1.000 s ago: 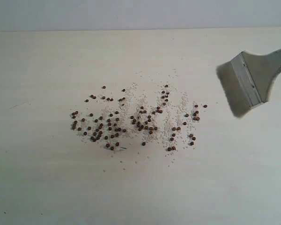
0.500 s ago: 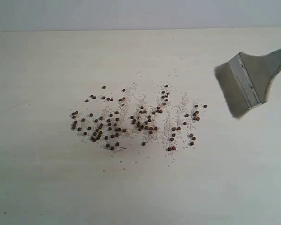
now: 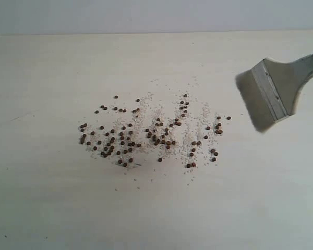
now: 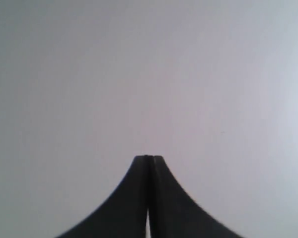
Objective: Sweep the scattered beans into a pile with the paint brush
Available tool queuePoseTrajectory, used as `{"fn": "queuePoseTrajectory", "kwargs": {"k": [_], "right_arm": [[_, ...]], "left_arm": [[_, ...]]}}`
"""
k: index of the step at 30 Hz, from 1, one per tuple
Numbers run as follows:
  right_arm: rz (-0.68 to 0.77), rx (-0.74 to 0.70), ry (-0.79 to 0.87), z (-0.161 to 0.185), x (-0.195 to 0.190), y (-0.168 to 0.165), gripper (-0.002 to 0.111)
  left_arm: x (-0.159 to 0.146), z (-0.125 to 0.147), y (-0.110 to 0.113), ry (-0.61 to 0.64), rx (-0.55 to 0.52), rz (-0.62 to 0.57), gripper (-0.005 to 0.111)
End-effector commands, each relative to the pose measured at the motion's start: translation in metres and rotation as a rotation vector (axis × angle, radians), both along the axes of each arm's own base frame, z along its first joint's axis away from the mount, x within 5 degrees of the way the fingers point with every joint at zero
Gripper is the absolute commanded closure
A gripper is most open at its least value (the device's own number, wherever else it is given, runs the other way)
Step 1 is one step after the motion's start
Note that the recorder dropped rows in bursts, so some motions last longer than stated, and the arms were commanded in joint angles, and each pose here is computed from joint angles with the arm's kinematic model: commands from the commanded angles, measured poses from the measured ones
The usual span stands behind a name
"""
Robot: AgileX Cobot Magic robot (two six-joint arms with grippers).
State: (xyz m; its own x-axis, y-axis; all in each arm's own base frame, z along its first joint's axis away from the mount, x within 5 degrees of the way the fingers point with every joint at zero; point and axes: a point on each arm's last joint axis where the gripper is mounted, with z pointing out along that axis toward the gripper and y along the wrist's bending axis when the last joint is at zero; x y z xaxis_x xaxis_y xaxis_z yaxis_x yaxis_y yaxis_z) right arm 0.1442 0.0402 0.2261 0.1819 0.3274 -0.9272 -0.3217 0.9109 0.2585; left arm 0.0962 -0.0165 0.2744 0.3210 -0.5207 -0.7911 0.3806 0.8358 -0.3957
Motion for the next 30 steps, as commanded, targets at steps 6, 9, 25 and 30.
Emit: {"fn": "queuePoseTrajectory", "kwargs": {"k": [6, 9, 25, 30], "right_arm": [[0.02, 0.0, -0.011, 0.0006, -0.0011, 0.0014, 0.108], [0.024, 0.0, -0.011, 0.0006, -0.0012, 0.0017, 0.108], [0.038, -0.002, -0.011, 0.0006, -0.0016, 0.0029, 0.108], [0.038, -0.002, -0.011, 0.0006, -0.0016, 0.0029, 0.108]], "left_arm": [[-0.0057, 0.0018, 0.0001, -0.032, -0.003, -0.001, 0.107], [-0.0057, 0.0018, 0.0001, -0.032, -0.003, -0.001, 0.107], [-0.0055, 0.0015, 0.0002, -0.028, -0.003, 0.0, 0.107], [-0.0054, 0.0014, 0.0004, -0.026, -0.006, 0.001, 0.107]]}}
